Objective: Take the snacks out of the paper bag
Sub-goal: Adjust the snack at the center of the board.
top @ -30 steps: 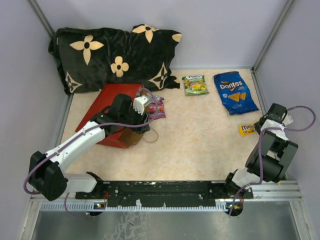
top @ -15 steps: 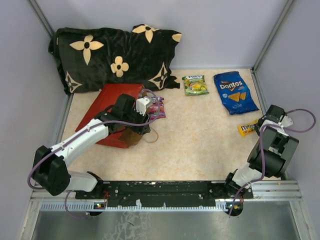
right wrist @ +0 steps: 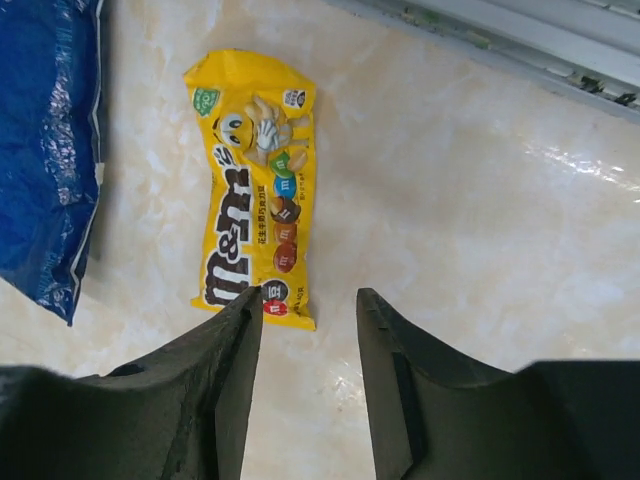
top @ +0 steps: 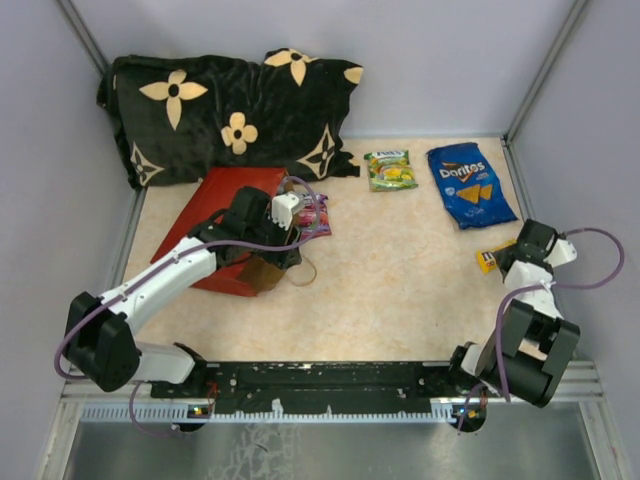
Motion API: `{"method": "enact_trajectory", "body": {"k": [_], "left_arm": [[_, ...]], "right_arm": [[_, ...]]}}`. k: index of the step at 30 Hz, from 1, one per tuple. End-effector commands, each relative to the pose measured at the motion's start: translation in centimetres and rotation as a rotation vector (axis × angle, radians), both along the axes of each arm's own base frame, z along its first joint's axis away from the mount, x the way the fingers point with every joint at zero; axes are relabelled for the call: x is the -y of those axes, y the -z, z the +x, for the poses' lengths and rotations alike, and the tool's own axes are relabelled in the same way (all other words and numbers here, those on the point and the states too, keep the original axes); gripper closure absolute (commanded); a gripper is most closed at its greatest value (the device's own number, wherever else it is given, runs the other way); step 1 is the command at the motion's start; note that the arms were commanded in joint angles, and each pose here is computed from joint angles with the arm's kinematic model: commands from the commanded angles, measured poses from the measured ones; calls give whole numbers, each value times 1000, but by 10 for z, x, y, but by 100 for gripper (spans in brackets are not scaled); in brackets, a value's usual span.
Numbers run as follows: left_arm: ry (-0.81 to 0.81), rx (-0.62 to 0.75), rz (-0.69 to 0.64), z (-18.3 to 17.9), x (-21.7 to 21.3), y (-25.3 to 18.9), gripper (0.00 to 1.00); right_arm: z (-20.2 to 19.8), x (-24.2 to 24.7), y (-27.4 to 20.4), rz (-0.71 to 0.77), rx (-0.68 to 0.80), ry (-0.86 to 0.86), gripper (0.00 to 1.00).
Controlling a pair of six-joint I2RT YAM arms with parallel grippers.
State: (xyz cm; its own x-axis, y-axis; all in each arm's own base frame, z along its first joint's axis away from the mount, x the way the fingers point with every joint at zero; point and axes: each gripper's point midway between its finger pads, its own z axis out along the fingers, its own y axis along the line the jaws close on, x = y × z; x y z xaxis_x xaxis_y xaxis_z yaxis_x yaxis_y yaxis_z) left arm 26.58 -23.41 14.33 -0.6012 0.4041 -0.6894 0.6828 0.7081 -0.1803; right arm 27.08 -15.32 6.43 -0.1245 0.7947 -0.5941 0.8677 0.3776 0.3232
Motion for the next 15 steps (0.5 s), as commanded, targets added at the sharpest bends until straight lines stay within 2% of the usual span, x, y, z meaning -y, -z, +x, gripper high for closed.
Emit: {"method": "enact_trajectory", "body": {"k": [1,15], "left_arm": [[1,58,-18,2,0,-20,36],[-23,94,-3,4,-7,-22,34]], "right_arm": [[18,0,1,20,32,2,56],[59,9,25,49,36,10,68]]}}
